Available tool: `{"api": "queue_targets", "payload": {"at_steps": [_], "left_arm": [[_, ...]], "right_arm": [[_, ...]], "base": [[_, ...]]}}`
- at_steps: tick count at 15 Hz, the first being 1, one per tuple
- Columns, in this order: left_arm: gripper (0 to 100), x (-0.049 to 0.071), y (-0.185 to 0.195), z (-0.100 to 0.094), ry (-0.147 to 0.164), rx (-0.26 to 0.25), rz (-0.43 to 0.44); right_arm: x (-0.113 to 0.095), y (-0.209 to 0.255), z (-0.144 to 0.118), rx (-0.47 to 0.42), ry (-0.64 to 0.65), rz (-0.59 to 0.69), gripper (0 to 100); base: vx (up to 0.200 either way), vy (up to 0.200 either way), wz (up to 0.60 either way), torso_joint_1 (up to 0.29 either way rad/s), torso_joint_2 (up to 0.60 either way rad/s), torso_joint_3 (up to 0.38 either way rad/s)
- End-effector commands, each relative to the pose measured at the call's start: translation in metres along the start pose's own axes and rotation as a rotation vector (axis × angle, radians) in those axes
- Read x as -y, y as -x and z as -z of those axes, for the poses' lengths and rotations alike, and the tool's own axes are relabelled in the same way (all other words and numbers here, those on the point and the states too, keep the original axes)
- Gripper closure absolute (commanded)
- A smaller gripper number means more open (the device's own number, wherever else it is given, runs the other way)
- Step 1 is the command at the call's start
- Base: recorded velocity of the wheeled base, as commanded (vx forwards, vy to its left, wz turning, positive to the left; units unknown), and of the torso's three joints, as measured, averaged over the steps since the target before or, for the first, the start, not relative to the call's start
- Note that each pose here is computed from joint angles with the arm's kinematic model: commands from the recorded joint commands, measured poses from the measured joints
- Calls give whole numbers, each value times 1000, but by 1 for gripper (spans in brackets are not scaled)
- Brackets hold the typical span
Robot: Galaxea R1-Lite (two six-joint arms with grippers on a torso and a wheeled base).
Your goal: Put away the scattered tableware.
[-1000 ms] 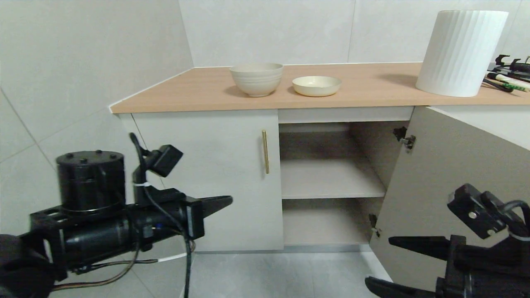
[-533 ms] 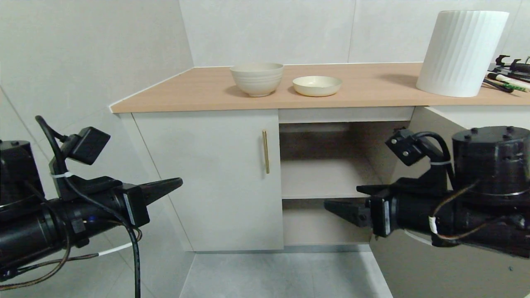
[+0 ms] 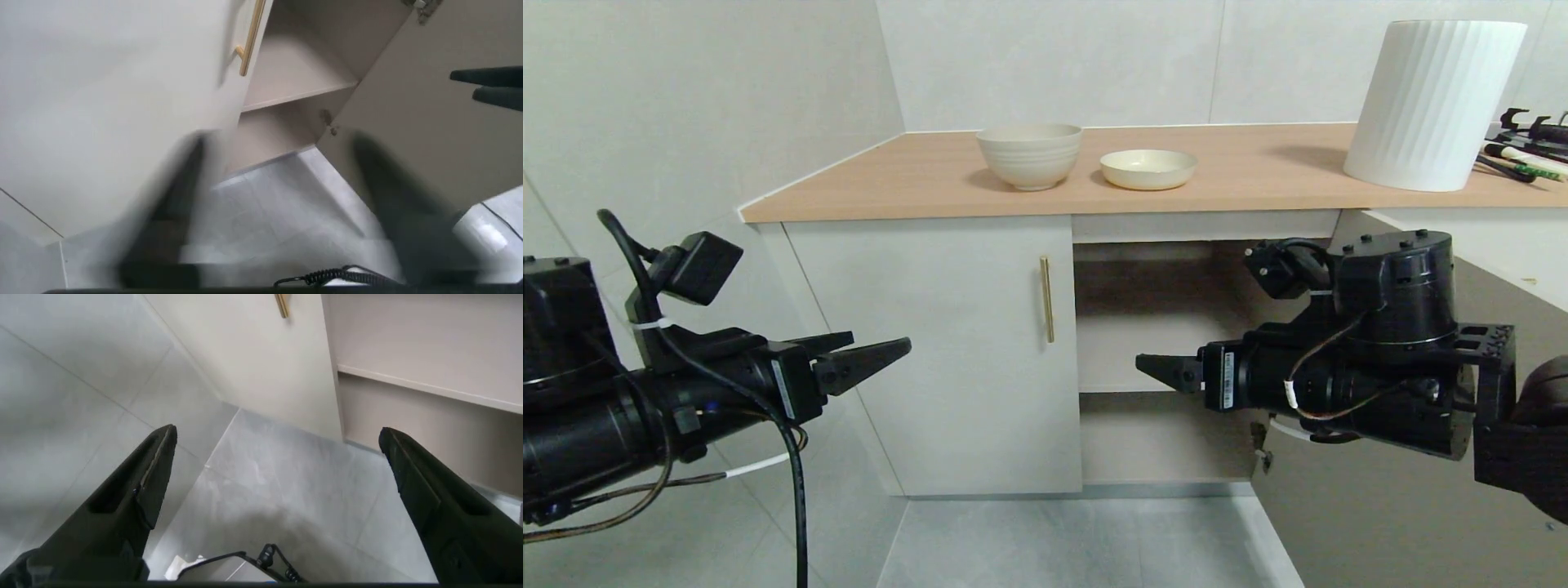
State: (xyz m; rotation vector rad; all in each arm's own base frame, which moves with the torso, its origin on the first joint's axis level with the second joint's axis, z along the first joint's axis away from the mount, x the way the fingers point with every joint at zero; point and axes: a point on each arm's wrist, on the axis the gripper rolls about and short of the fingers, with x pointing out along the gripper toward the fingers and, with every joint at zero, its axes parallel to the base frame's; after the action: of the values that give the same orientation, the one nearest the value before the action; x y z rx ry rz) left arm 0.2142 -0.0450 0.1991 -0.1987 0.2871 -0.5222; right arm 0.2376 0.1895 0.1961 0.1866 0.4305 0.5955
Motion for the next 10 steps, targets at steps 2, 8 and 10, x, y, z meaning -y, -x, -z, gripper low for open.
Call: {"api": "queue_targets", "payload": {"at_steps": [2,8,10], "left_arm": [[0,0,2,-1,-2,13,-24],[0,1,3,-3,-7,23,-32],[0,1,3,-3,-7,21,-32]], "right_arm": [[1,-2,3,-11,0,3,0],[0,-1,3,-11,3,0,0],[-1,-1,3,-11,3,-1,0]], "base": [[0,0,0,0,0,0],[0,0,0,0,0,0],[200,0,0,0,2,2]]}}
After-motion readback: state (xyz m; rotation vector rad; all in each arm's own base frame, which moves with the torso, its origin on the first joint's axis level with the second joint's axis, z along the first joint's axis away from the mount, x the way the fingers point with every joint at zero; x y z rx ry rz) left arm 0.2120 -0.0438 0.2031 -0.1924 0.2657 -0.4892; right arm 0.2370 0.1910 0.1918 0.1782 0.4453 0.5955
